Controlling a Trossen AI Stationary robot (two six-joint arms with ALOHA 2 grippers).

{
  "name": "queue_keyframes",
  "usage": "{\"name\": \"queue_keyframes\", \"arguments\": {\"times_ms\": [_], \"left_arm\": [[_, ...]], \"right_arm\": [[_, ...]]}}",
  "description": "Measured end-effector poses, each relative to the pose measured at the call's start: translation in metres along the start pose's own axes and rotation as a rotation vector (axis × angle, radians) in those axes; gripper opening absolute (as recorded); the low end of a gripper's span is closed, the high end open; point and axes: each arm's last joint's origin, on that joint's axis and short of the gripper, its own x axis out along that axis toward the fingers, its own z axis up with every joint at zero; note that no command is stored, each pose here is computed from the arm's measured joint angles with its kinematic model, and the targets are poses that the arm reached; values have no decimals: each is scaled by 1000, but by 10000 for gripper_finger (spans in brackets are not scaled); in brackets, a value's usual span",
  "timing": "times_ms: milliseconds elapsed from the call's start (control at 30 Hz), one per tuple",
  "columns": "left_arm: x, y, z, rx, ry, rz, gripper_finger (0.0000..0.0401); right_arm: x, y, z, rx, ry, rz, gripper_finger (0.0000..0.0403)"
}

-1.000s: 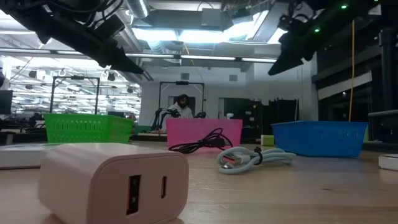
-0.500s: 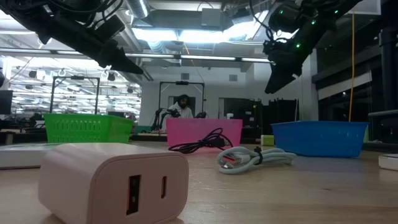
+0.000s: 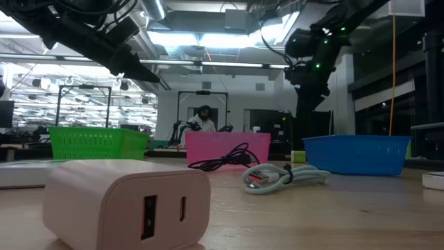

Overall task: Pick and place items into bin
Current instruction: Put the green charger adapter into the green basket

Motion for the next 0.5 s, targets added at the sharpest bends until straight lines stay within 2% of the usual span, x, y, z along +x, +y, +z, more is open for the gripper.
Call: {"name": "queue_keyframes", "arguments": {"times_ms": [267,500], "left_arm": [[0,0,0,0,0,0,3],[0,0,0,0,0,0,3]], "right_arm": [[36,-3,11,-74,112,18,205],[64,-11,11,-84,152,-8,204]]}}
